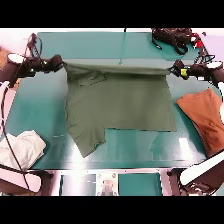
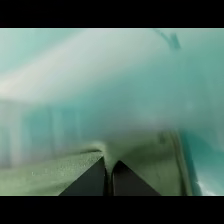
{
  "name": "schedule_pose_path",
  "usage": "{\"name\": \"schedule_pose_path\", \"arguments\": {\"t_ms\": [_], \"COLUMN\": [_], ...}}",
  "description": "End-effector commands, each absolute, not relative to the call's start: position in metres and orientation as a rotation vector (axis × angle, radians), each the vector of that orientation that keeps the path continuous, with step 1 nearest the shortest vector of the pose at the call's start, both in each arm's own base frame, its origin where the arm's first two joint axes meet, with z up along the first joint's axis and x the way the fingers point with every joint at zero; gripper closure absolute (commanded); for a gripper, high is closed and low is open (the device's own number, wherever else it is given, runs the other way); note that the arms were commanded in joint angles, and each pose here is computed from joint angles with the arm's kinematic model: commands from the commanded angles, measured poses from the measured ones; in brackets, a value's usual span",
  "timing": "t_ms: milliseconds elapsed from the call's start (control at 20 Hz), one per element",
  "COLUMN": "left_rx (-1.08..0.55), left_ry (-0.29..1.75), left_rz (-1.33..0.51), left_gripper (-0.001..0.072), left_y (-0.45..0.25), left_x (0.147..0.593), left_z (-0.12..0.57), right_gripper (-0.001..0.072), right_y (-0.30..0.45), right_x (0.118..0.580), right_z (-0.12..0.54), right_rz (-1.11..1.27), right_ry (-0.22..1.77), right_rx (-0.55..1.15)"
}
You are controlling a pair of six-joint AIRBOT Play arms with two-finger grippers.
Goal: Fold the shirts.
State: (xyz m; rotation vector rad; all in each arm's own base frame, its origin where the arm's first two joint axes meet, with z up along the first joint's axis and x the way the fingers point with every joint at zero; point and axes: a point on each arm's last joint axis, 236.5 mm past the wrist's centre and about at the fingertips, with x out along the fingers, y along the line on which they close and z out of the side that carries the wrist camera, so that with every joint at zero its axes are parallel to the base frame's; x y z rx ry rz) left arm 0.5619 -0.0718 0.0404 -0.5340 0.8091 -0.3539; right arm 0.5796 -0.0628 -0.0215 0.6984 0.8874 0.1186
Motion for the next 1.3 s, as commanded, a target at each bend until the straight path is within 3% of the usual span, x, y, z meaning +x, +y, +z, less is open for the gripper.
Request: {"name": "schedule_pose_path", "arguments": {"t_ms": [0,200,650,700,750,800,850,900,950,1050,1100,1150,1200,1250], "left_rx": [-0.427,-0.463,-0.531,-0.546,-0.572,-0.597,-0.635,-0.652,-0.672,-0.695,-0.668,-0.635,-0.619,-0.593], "left_ry": [1.038,1.146,1.239,1.267,1.306,1.350,1.417,1.484,1.563,1.696,1.728,1.731,1.715,1.689], "left_rz": [-0.347,-0.333,-0.366,-0.374,-0.380,-0.385,-0.389,-0.416,-0.448,-0.488,-0.481,-0.470,-0.454,-0.448], "left_gripper": [0.0684,0.0684,0.0684,0.0683,0.0588,0.0309,0.0178,0.0172,0.0173,0.0197,0.0372,0.0460,0.0468,0.0534], "left_y": [-0.067,-0.070,-0.092,-0.098,-0.103,-0.107,-0.109,-0.109,-0.109,-0.106,-0.103,-0.100,-0.099,-0.098], "left_x": [0.519,0.490,0.465,0.459,0.451,0.441,0.427,0.411,0.393,0.361,0.349,0.340,0.331,0.320], "left_z": [-0.004,-0.045,-0.058,-0.058,-0.057,-0.056,-0.054,-0.048,-0.040,-0.029,-0.029,-0.027,-0.025,-0.021], "right_gripper": [0.0695,0.0694,0.0692,0.0627,0.0515,0.0475,0.0475,0.0478,0.0487,0.0641,0.0689,0.0690,0.0695,0.0696], "right_y": [-0.068,-0.074,-0.072,-0.072,-0.072,-0.076,-0.083,-0.092,-0.105,-0.119,-0.114,-0.107,-0.101,-0.095], "right_x": [0.529,0.499,0.490,0.489,0.485,0.479,0.471,0.462,0.449,0.421,0.404,0.389,0.372,0.355], "right_z": [-0.056,-0.078,-0.089,-0.087,-0.082,-0.075,-0.067,-0.059,-0.049,-0.034,-0.029,-0.026,-0.025,-0.026], "right_rz": [0.134,0.115,0.097,0.095,0.091,0.072,0.042,-0.001,-0.065,-0.162,-0.171,-0.165,-0.165,-0.173], "right_ry": [1.133,1.270,1.305,1.314,1.334,1.367,1.401,1.436,1.474,1.547,1.599,1.632,1.649,1.656], "right_rx": [0.561,0.479,0.491,0.503,0.512,0.517,0.508,0.486,0.461,0.445,0.465,0.473,0.479,0.489]}}
